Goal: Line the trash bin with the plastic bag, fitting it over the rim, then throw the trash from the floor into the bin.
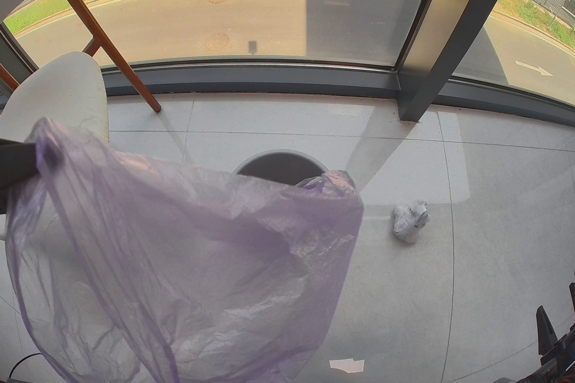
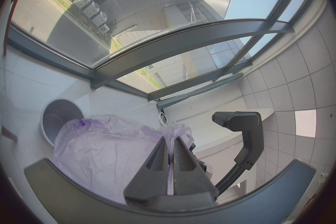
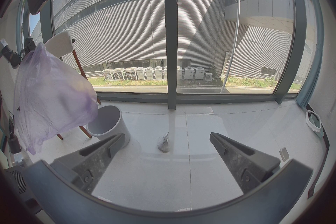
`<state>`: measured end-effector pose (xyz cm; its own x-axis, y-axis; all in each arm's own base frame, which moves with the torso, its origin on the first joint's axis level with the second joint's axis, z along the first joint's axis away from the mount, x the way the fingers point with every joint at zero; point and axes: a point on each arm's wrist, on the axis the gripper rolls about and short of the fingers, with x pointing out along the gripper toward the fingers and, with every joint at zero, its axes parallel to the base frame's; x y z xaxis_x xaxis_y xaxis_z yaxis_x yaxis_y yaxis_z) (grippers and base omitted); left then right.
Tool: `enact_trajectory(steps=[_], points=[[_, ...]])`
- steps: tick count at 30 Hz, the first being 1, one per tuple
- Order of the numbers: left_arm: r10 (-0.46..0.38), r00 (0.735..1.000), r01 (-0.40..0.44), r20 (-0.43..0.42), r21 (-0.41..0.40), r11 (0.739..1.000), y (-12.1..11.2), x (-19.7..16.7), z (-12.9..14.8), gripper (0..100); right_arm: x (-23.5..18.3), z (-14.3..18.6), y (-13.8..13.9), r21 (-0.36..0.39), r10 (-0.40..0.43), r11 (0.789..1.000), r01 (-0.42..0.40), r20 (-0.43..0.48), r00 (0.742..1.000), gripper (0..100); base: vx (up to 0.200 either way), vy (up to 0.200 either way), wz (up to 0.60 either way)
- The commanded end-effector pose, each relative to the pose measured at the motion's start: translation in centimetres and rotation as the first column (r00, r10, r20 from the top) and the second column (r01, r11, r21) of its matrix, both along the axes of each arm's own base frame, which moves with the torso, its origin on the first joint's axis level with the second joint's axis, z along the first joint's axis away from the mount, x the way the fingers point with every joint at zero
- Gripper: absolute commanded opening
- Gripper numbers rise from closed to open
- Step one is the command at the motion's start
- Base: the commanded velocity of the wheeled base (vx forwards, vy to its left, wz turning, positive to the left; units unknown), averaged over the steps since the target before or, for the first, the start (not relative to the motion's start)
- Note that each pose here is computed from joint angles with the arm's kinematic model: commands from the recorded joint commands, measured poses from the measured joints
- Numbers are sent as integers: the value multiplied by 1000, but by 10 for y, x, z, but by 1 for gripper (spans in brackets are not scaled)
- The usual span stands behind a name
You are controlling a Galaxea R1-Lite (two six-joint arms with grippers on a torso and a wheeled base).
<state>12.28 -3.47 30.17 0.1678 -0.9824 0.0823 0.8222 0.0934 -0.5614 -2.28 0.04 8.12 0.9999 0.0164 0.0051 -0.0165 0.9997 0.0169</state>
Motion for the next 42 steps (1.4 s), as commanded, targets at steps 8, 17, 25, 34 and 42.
enact_trajectory(steps=[8,17,25,34,42], points=[[17,995,-12,-96,49,999,-6,55,-42,0,0,-5,0,0,0,1000,0,-7,1000,100,0,0,0],[-56,991,62,-117,50,997,-22,68,-42,0,0,-5,0,0,0,1000,0,-7,1000,100,0,0,0],[-117,991,120,-63,39,992,-45,80,-22,0,0,-5,0,0,0,1000,0,-7,1000,100,0,0,0],[-135,984,142,-118,49,989,-59,98,-35,0,0,-5,0,0,0,1000,0,-7,1000,100,0,0,0],[-80,986,88,-144,53,995,-84,123,-41,0,0,-5,0,0,0,1000,0,-7,1000,100,0,0,0]])
